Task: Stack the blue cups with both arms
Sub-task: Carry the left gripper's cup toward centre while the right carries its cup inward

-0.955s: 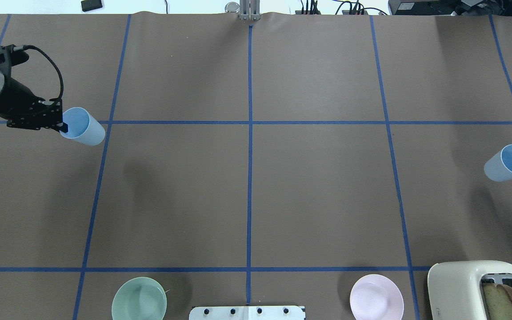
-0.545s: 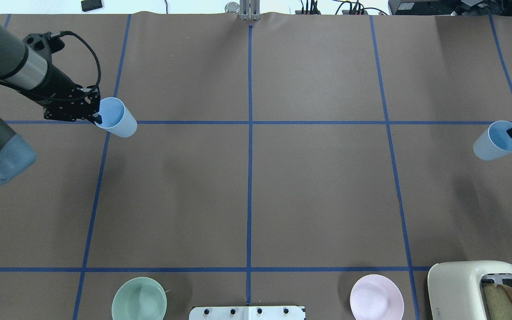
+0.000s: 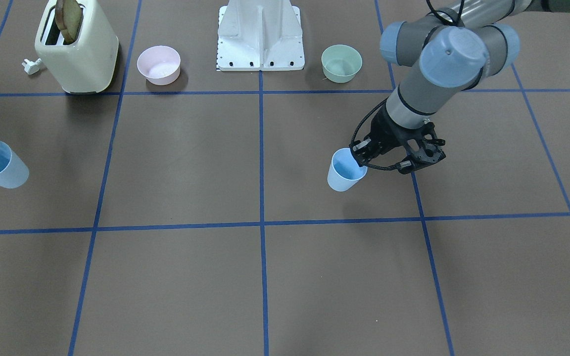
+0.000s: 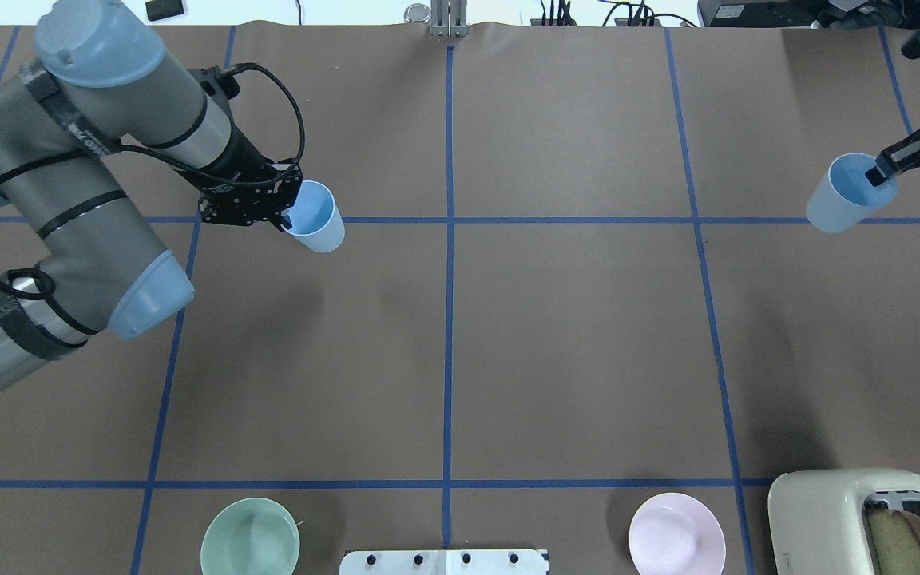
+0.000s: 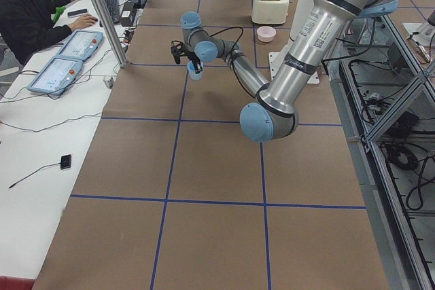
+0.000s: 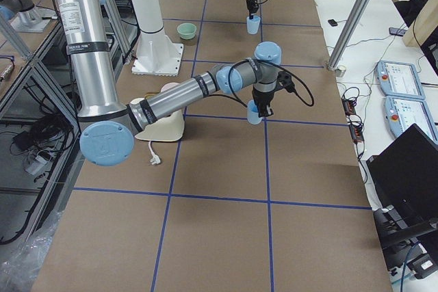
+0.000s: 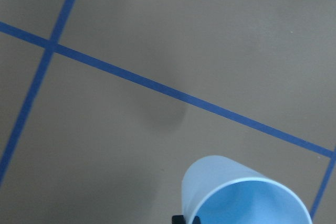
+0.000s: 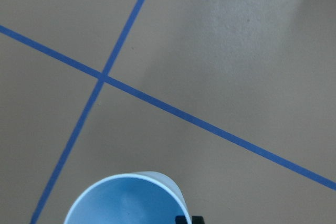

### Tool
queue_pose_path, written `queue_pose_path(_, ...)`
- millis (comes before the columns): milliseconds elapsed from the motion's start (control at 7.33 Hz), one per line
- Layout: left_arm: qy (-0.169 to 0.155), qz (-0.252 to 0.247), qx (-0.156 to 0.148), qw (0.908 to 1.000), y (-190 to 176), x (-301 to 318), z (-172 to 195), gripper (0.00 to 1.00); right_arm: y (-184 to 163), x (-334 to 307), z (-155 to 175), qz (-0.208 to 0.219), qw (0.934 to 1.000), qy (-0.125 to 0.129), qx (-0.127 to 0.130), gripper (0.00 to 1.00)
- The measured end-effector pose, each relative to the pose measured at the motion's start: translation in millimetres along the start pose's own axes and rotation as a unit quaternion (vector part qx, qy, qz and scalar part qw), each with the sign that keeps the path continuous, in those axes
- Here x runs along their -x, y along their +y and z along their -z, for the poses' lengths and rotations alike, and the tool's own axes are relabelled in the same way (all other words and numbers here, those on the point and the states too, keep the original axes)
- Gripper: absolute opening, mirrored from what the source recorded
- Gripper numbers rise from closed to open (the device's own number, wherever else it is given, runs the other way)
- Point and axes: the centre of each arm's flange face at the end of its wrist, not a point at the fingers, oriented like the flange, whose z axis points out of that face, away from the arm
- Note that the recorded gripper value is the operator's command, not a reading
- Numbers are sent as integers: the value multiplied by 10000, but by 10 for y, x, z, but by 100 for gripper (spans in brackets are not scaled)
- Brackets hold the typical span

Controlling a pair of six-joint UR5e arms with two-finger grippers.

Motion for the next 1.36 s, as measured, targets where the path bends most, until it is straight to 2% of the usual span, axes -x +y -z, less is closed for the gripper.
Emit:
queue_pose_path(273,-4,71,-17,10000,208,-539,-197,0,-337,519,191,-110,9999,-59,114,0)
queue_pose_path(545,-31,47,-69,10000,331,-787,-321,0,-553,1050,225,-356,9991,-180,110,0)
queue_pose_path(818,-79,-86,-99,9999,528,-956,-489,0,-668,1536,234,-574,9978,-328,84,0)
queue_pose_path(1364,-194,-308,115,9993,857,-1095,-808,0,-794,2161,257,-776,9955,-544,68,0)
